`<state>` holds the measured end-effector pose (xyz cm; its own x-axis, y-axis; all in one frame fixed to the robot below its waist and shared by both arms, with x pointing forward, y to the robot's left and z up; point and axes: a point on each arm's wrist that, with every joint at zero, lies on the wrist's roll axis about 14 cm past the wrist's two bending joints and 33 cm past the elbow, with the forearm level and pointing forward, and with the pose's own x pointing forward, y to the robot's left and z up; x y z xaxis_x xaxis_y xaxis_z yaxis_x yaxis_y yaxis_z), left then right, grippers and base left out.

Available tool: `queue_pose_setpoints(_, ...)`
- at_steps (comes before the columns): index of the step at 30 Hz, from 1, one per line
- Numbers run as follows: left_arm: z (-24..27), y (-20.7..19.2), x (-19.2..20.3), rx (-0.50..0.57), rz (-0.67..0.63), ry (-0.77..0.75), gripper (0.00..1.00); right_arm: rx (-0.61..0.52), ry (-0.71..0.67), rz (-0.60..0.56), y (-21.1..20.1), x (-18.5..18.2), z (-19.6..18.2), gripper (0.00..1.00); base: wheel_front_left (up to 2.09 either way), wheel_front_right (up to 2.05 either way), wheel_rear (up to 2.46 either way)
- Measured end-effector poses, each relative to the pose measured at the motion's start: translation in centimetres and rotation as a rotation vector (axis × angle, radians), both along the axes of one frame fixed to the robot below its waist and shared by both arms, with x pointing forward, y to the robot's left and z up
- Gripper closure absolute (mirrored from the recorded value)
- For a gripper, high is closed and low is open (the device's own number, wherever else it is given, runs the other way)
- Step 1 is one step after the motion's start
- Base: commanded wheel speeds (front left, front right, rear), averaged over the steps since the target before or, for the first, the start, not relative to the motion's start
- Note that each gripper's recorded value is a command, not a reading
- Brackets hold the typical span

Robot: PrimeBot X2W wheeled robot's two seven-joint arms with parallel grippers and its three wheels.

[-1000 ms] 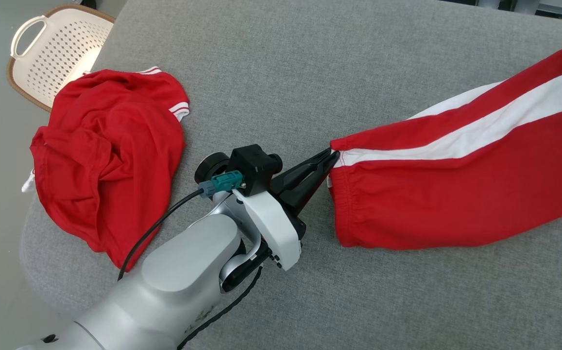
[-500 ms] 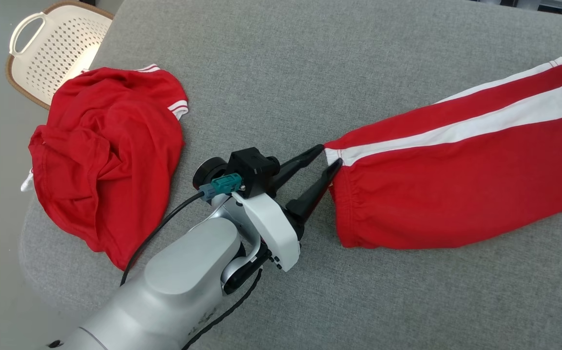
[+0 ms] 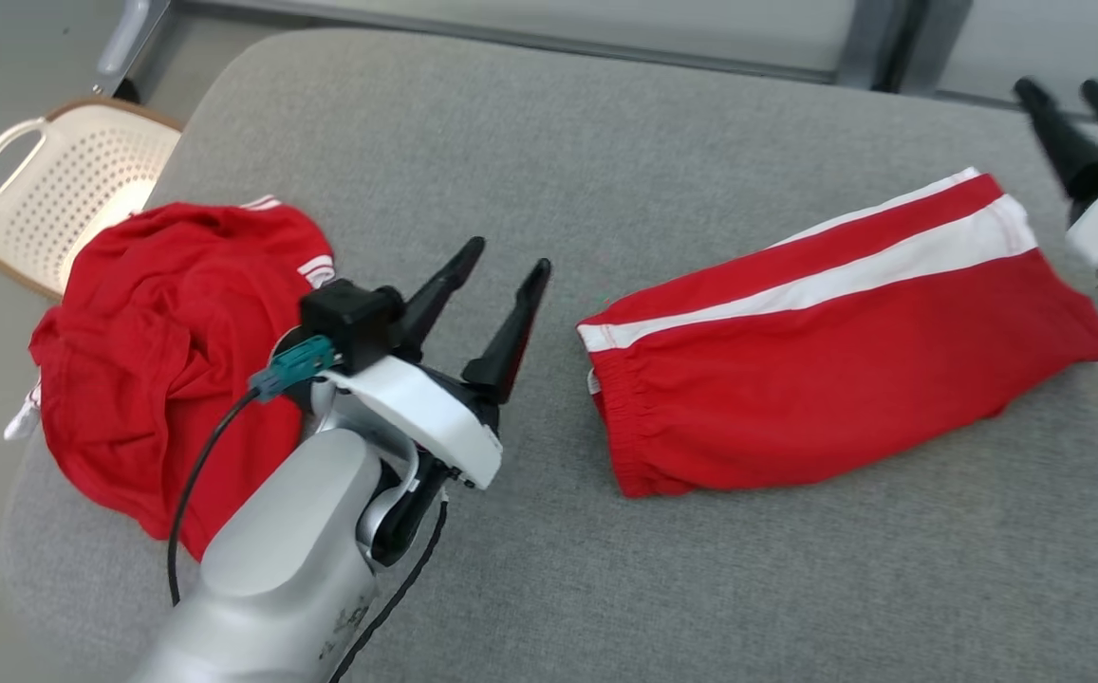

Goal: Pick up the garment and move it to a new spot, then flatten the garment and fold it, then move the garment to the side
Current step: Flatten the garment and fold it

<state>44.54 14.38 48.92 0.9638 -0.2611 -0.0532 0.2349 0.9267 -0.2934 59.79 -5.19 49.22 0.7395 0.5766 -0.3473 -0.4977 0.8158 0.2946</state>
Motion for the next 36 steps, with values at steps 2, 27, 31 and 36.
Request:
queue_pose_setpoints(2,1.1,0.4,-0.1,-0.026,0.032,-0.036,0.0,0.022,-0.068,0.011,0.1,-1.5,0.8,0.0,0.0,0.0,0.0)
queue_pose_setpoints(27,2.4,-0.8,-5.2,-0.105,0.11,-0.131,0.0,0.021,-0.429,-0.24,-7.1,-15.7,1.0,0.0,0.0,0.0,0.0)
queue_pose_setpoints(31,1.4,-0.9,-6.3,-0.099,0.114,-0.109,0.0,0.017,-0.4,-0.287,-7.4,-18.0,-0.6,0.0,0.0,0.0,0.0)
queue_pose_setpoints(36,0.1,-1.2,-7.3,-0.1,0.11,-0.074,0.0,0.022,-0.356,-0.336,-7.9,-19.3,-2.1,0.0,0.0,0.0,0.0)
